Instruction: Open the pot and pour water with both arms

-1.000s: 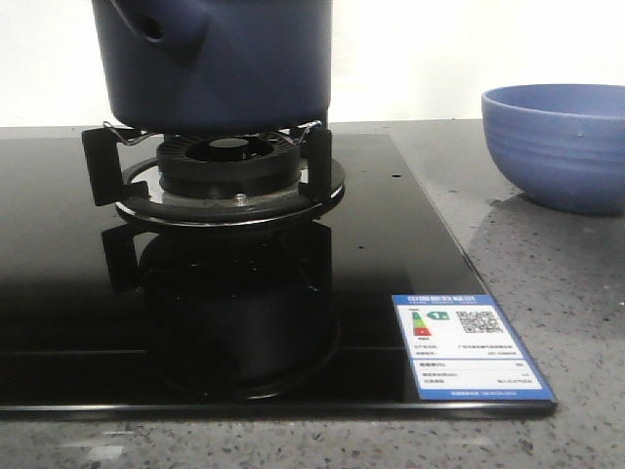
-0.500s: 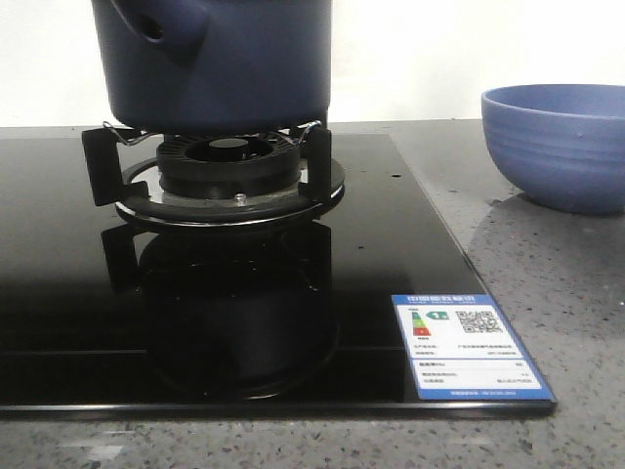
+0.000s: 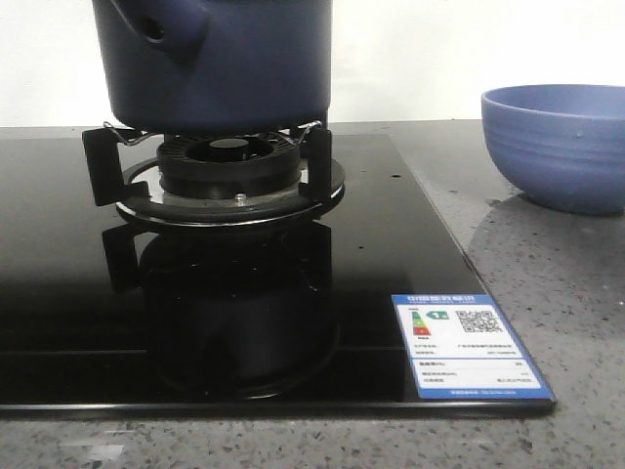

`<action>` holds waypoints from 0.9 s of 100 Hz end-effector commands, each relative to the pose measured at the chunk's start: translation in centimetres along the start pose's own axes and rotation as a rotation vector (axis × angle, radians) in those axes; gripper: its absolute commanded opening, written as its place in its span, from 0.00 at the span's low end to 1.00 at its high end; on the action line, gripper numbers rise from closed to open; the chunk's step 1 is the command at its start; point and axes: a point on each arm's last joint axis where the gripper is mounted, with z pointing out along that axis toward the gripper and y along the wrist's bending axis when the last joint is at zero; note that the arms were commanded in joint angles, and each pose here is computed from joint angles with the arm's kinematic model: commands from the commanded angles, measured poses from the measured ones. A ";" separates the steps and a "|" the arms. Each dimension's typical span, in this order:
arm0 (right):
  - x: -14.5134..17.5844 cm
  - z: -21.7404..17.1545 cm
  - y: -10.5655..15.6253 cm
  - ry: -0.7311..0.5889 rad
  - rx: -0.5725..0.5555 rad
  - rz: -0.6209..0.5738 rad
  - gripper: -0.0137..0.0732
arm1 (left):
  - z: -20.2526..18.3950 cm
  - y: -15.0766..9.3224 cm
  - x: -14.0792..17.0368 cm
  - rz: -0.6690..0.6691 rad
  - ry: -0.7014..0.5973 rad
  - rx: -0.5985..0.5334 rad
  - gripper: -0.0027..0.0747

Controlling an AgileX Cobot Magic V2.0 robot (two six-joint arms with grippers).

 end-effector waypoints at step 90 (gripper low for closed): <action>21.0 -7.3 1.4 -0.446 0.205 -0.273 0.09 | -14.9 1.7 12.5 -0.121 -0.133 -0.237 0.01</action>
